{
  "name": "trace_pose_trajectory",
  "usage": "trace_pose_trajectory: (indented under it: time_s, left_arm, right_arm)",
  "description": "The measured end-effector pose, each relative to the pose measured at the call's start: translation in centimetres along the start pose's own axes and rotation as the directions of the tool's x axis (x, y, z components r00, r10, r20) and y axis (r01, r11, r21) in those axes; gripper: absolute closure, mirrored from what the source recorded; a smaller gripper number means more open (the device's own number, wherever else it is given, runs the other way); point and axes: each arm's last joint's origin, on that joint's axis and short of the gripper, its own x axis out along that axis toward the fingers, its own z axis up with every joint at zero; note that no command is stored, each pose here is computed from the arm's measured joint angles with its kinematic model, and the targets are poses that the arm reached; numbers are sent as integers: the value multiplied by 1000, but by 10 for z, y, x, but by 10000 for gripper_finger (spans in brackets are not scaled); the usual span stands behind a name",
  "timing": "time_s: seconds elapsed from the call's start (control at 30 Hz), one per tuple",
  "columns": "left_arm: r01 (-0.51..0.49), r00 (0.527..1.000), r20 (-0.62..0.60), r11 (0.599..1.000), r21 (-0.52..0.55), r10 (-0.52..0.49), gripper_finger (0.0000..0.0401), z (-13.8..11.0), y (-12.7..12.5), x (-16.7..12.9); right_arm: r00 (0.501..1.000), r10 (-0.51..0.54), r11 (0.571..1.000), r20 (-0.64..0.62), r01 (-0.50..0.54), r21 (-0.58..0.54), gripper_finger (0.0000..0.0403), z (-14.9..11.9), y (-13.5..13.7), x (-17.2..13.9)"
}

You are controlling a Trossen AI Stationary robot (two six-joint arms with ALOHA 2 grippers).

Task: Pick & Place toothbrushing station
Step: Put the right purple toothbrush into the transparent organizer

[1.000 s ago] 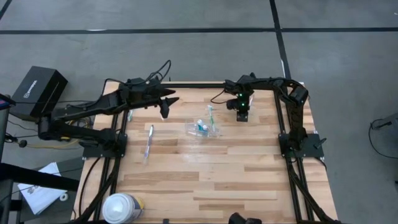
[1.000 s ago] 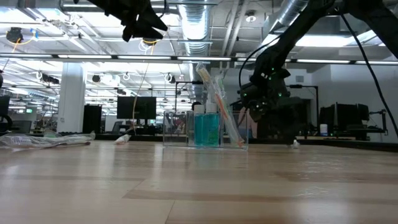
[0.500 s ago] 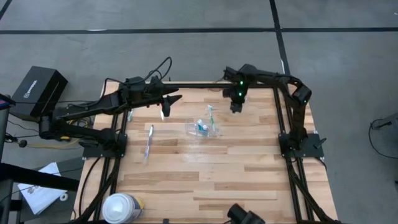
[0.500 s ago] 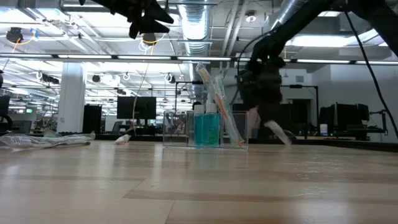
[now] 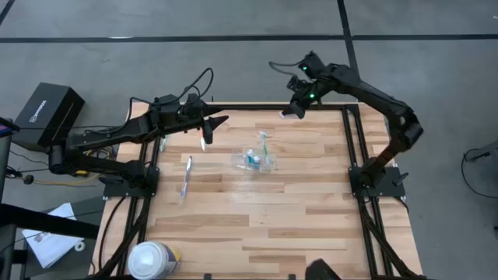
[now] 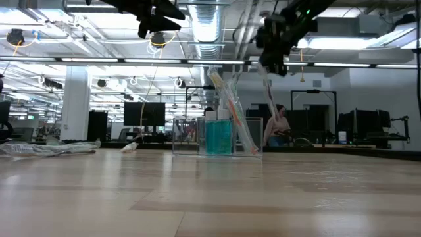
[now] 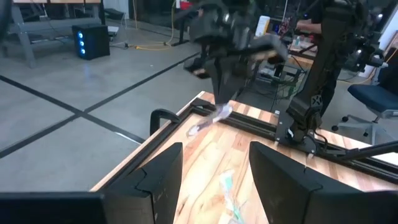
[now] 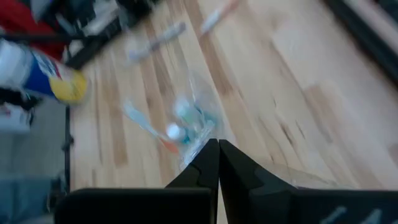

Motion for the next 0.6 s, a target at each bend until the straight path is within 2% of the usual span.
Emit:
trace_pose_trajectory:
  time_s: [0.4,0.6]
  left_arm:
    - [-12,1000,27,1000,-29,13,219,3,2,0]
    - [-30,999,31,999,-33,31,219,4,7,0]
  right_arm:
    - [956,48,998,291,-54,13,403,7,72,-51]
    - [913,28,999,407,-41,24,403,-7,118,-74]
